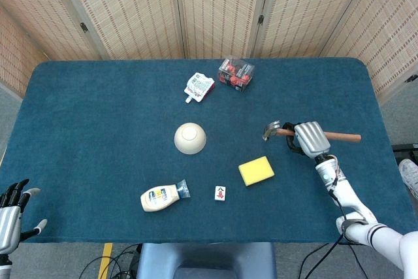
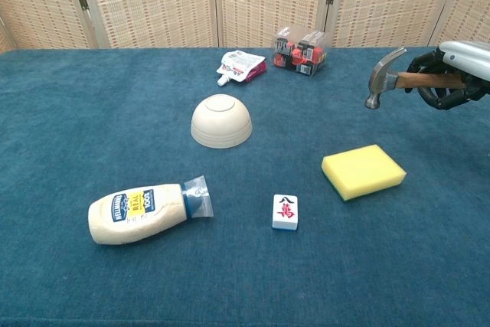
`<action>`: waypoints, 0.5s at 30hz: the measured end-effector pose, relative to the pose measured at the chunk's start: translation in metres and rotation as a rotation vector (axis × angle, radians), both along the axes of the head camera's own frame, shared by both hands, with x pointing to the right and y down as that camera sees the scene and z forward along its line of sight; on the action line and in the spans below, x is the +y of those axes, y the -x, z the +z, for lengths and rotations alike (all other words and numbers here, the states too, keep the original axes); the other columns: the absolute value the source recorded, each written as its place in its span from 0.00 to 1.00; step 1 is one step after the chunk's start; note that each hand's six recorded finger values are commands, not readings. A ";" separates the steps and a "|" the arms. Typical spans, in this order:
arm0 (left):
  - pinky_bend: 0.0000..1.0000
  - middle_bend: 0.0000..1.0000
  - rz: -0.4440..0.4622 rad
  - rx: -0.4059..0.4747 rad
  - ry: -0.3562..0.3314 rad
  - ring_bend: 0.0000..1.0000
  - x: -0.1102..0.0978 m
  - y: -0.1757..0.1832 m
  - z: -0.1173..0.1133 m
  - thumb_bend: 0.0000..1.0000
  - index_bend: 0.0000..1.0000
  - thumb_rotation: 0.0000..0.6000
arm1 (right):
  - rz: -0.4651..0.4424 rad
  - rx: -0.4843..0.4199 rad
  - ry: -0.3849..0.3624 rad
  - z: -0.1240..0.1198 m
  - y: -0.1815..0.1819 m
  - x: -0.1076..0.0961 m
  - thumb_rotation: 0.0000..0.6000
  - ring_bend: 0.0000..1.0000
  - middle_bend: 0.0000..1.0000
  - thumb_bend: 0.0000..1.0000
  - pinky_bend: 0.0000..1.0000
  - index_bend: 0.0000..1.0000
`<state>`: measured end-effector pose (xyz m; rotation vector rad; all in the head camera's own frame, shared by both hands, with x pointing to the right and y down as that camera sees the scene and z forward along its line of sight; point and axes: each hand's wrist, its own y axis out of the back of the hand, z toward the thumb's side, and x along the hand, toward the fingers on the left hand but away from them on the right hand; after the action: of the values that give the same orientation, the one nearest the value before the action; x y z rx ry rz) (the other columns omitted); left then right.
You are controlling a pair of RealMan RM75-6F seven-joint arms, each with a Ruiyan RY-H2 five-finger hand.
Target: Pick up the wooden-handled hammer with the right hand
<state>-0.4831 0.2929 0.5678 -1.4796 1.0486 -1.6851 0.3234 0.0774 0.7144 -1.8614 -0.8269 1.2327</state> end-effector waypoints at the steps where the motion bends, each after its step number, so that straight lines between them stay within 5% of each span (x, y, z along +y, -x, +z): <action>1: 0.21 0.13 0.000 0.000 0.000 0.12 0.000 0.000 0.000 0.20 0.30 1.00 | -0.003 -0.007 -0.005 -0.002 0.001 0.001 1.00 0.64 0.80 0.76 0.67 0.74; 15: 0.21 0.13 0.006 0.007 0.013 0.12 -0.001 -0.003 0.003 0.20 0.29 1.00 | -0.138 -0.060 -0.036 -0.029 0.014 0.042 1.00 0.67 0.82 0.77 0.72 0.74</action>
<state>-0.4804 0.2923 0.5711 -1.4960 1.0382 -1.6871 0.3097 0.1197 0.6858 -1.9008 -0.7340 1.0752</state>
